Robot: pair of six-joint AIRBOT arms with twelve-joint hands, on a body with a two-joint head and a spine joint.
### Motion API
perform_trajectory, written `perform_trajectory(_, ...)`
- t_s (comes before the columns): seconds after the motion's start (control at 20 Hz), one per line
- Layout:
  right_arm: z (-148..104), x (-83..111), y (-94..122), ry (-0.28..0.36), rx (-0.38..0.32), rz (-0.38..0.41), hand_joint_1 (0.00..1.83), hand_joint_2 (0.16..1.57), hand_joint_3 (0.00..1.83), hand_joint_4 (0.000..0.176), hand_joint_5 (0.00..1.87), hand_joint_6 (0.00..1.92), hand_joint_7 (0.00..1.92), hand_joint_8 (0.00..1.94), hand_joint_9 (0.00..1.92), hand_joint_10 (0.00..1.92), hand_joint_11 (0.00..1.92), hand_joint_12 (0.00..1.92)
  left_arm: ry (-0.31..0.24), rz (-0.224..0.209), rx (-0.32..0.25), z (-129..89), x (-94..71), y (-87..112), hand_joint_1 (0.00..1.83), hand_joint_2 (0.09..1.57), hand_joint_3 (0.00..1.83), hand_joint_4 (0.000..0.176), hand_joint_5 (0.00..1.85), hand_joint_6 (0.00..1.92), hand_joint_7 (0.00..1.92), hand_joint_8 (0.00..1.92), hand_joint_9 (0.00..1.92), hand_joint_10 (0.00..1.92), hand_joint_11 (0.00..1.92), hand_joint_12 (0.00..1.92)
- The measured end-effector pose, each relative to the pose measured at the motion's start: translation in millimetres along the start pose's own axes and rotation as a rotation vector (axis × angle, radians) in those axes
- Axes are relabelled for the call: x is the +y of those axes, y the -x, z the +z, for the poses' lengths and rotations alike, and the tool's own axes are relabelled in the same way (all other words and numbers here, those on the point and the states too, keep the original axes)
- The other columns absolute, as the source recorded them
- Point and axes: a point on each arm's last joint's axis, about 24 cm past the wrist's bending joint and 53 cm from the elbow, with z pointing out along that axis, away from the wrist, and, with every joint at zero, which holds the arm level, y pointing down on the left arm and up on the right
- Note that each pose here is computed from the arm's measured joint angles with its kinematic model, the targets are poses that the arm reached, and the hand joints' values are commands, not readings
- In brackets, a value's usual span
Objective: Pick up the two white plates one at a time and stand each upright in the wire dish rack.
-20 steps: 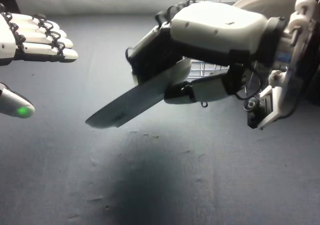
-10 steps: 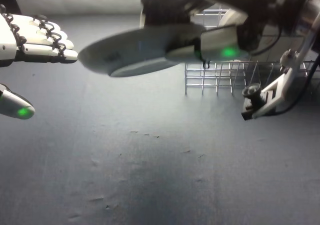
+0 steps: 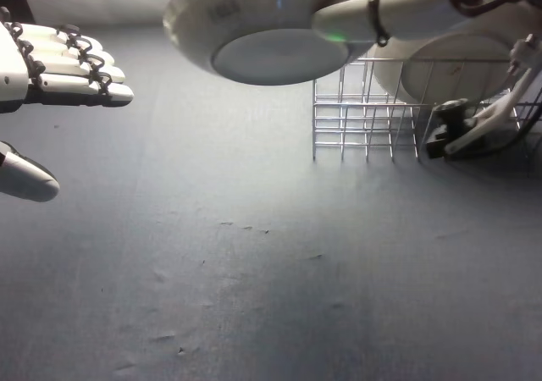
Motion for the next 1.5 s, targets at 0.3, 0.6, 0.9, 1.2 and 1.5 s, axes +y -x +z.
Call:
perform_trajectory(0.3, -12.5, -18.3, 25.2, -0.055, -0.051, 0.001, 1.49, 1.1, 0.0, 0.0, 0.85, 1.03, 0.98, 0.88, 0.96, 1.03, 0.88, 1.52, 0.0, 0.0, 0.0, 0.1, -0.2, 0.0, 0.0, 1.13, 0.0, 0.0, 0.0, 0.0, 0.0, 0.0, 0.0, 0.0, 0.0, 0.0)
perform_trajectory(0.6, -17.8, -35.0, 46.2, -0.095, -0.087, -0.024, 1.49, 1.09, 0.0, 0.0, 0.89, 0.97, 1.0, 0.86, 0.99, 0.98, 0.9, 1.49, 0.0, 0.001, 0.0, 0.1, -0.1, -0.1, 0.0, 1.12, 0.0, 0.0, 0.0, 0.0, 0.0, 0.0, 0.0, 0.0, 0.0, 0.0)
perform_trajectory(0.9, -17.9, -61.6, 72.1, -0.147, -0.115, -0.092, 1.49, 1.1, 0.0, 0.0, 0.86, 1.01, 0.97, 0.9, 0.95, 1.05, 0.88, 1.52, -0.001, 0.001, 0.0, 0.4, -0.5, -0.1, 0.0, 1.1, 0.0, 0.0, 0.0, 0.0, 0.0, 0.0, 0.0, 0.0, 0.0, 0.0)
perform_trajectory(1.2, -21.8, -74.3, 73.7, -0.163, -0.103, -0.154, 1.49, 1.09, 0.0, 0.0, 0.91, 0.94, 1.04, 0.79, 0.98, 0.99, 0.87, 1.52, -0.002, 0.002, 0.0, 0.5, -0.8, -0.2, 0.0, 1.11, 0.0, 0.0, 0.0, 0.0, 0.0, 0.0, 0.0, 0.0, 0.0, 0.0)
perform_trajectory(1.5, -22.9, -78.8, 75.3, -0.157, -0.089, -0.227, 1.49, 1.09, 0.0, 0.0, 0.92, 0.96, 1.01, 0.84, 0.96, 1.0, 0.88, 1.51, -0.005, 0.002, 0.002, 0.9, -1.8, -0.8, 0.0, 1.12, 0.0, 0.0, 0.0, 0.0, 0.0, 0.0, 0.0, 0.0, 0.0, 0.0)
